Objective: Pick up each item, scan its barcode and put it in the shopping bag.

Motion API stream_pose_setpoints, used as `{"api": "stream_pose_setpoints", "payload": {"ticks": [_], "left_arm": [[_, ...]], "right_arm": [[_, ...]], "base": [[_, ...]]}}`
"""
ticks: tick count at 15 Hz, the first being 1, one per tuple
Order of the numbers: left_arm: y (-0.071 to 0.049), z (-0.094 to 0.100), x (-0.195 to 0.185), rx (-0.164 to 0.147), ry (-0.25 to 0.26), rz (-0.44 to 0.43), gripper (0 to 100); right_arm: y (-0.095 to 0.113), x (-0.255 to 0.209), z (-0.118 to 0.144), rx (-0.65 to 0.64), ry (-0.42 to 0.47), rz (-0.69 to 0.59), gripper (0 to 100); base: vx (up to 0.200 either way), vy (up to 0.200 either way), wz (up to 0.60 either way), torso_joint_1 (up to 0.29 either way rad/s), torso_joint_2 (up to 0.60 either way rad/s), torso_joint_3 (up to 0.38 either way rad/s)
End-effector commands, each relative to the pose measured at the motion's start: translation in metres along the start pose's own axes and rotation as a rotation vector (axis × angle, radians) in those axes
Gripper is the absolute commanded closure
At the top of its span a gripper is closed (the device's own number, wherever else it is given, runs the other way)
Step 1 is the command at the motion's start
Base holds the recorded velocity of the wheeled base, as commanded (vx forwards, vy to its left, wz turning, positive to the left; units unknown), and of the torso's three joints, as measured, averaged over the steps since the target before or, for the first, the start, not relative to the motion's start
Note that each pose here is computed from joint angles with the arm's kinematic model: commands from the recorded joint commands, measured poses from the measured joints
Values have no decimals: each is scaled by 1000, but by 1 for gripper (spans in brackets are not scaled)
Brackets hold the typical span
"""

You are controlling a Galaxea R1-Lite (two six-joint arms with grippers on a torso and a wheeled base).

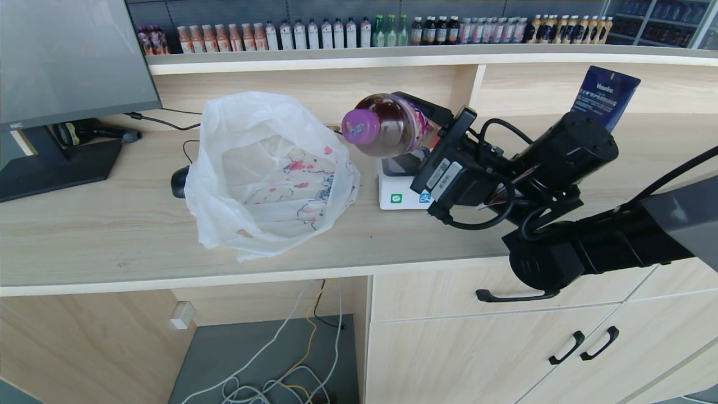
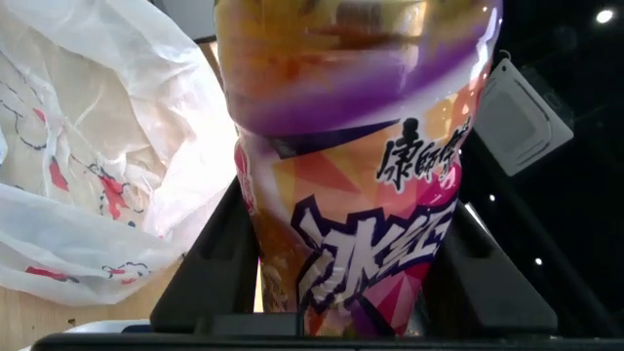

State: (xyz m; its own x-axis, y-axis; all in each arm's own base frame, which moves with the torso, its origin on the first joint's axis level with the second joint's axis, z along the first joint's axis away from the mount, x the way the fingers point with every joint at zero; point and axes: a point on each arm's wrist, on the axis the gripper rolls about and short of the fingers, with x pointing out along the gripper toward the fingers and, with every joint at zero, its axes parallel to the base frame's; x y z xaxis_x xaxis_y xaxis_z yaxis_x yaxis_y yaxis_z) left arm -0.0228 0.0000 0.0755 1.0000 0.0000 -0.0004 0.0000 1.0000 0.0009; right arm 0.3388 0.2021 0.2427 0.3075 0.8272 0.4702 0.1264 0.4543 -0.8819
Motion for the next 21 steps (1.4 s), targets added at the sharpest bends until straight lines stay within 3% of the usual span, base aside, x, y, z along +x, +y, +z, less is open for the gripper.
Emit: {"api": "stream_pose_setpoints", "payload": {"ticks": [1,21], "left_arm": [[0,0,0,1,0,0,100],[0,0,0,1,0,0,100]], "right_arm": [[2,-2,1,-7,0,12,100],[23,-10,-2,-52,-23,108,100]], "base": [[0,0,0,0,0,0],[0,0,0,0,0,0]]}}
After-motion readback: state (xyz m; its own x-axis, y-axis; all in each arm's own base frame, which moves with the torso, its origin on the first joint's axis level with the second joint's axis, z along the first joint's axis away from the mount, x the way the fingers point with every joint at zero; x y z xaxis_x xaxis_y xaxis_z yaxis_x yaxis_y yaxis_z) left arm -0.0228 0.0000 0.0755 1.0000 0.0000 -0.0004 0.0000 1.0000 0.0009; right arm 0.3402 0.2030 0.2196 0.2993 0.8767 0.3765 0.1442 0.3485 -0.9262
